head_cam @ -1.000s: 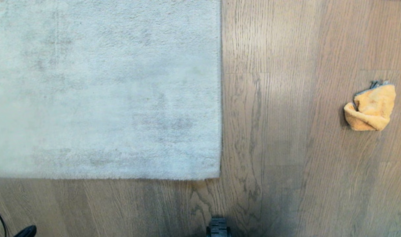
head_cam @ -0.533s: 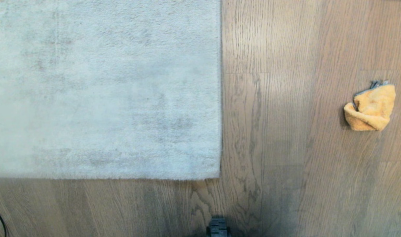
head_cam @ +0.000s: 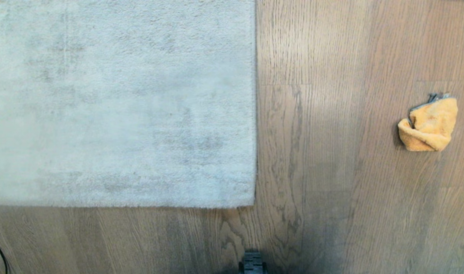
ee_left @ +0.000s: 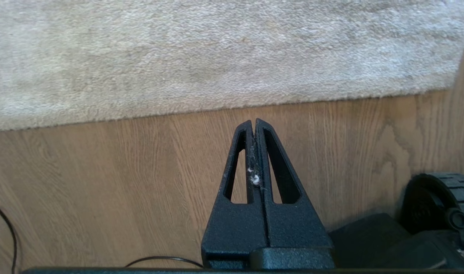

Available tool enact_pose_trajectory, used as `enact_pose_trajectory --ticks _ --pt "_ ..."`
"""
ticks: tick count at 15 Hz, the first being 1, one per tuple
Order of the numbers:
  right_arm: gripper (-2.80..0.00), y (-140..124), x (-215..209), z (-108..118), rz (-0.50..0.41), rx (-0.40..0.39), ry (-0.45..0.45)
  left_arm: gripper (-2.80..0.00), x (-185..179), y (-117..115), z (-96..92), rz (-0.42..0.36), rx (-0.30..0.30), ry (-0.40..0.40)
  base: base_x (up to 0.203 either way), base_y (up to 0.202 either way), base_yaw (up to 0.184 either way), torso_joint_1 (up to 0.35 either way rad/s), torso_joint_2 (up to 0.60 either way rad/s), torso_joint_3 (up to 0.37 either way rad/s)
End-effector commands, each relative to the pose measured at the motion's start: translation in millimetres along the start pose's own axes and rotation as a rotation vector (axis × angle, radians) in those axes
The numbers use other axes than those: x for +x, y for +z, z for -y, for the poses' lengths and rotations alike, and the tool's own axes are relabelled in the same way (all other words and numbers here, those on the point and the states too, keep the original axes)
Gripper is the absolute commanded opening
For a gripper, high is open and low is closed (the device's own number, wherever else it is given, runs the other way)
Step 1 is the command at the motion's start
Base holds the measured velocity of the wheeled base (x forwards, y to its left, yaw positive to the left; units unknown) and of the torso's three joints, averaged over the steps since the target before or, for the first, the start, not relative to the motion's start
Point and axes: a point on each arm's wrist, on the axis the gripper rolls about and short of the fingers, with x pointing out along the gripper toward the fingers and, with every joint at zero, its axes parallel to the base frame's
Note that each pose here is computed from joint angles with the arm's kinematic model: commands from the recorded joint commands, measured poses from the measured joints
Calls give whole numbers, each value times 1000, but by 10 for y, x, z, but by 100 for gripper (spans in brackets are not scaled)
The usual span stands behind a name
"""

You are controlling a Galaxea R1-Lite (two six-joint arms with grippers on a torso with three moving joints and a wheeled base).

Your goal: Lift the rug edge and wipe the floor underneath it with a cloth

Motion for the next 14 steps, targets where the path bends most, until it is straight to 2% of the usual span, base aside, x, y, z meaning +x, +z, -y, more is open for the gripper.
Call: enact_pose_trajectory --ticks 1,14 --pt "-280 1 1 0 -1 -1 1 -280 -3 -1 -1 4 0 5 0 0 0 0 0 0" --pt "-280 1 1 0 -1 -1 0 -280 -2 -4 0 2 2 4 0 0 0 0 0 0"
